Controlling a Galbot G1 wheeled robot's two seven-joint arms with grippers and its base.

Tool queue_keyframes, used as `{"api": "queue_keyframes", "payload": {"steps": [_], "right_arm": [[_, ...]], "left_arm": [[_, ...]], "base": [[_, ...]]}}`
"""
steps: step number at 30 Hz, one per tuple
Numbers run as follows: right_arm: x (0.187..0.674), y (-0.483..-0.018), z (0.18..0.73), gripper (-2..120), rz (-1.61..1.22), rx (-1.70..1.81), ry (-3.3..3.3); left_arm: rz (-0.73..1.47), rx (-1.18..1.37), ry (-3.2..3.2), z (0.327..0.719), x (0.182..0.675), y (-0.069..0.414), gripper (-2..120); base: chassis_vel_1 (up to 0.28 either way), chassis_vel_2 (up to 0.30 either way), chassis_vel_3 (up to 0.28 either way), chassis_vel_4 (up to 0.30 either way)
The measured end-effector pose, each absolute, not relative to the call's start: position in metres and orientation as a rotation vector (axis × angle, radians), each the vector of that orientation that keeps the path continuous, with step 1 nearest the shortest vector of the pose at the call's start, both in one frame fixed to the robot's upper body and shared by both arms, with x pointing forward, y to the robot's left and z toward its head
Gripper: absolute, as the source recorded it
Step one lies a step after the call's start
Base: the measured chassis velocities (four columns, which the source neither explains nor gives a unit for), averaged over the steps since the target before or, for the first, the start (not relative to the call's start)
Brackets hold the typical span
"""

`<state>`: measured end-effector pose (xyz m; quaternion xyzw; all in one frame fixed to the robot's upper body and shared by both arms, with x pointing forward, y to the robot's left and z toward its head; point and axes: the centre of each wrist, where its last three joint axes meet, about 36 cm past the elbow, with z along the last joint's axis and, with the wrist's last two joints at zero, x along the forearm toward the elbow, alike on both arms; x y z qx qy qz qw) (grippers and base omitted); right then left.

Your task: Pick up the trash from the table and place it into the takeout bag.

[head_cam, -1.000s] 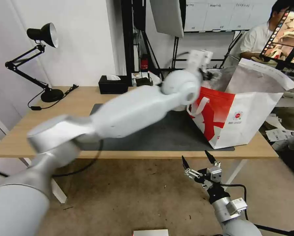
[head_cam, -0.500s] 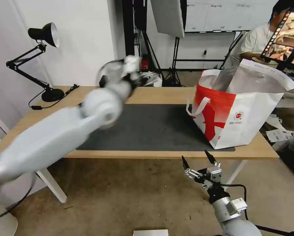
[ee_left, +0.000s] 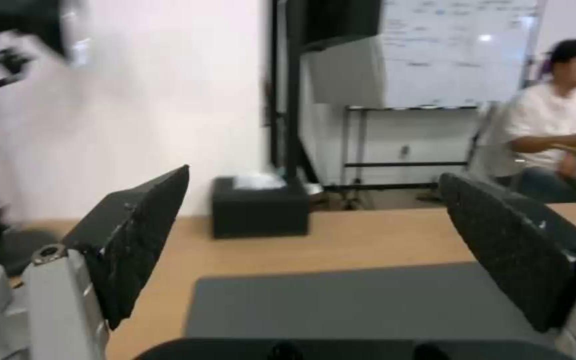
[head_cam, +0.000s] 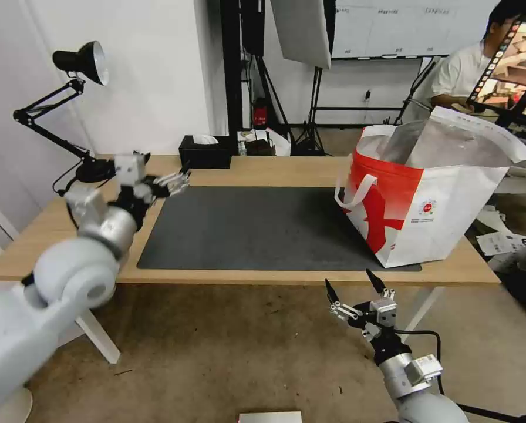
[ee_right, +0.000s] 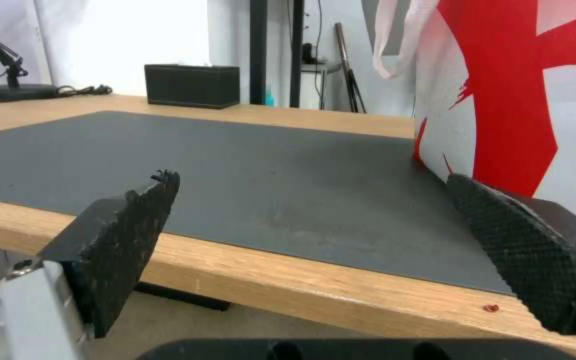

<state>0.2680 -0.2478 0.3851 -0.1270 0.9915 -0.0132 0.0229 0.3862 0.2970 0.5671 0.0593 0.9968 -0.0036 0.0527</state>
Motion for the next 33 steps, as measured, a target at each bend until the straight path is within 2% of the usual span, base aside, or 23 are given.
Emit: {"api": "queue_keyframes", "payload": {"steps": [3,4,7,15,33], "right_arm": [[0.268,-0.248,0.385,100,-0.041,-0.393,3.07],[0.268,-0.248,0.385,100,-0.041,-0.393,3.07],[0.268,-0.248,0.385,100,-0.041,-0.393,3.07],[0.268,-0.248,0.385,100,-0.041,-0.393,3.07],[0.268,-0.248,0.385,100,-0.041,-0.393,3.07]], "left_arm": [[-0.021,0.06,3.087,0.531,0.349,0.3,100],[-0.021,0.06,3.087,0.531,0.349,0.3,100],[-0.035,-0.049,3.152,0.489,0.312,0.295,100],[-0.082,-0.151,3.216,0.435,0.272,0.279,100],[-0.103,-0.136,3.231,0.43,0.271,0.272,100]], "base": [[0.0,0.0,0.0,0.0],[0.0,0.0,0.0,0.0],[0.0,0.0,0.0,0.0],[0.0,0.0,0.0,0.0],[0.0,0.0,0.0,0.0]]}}
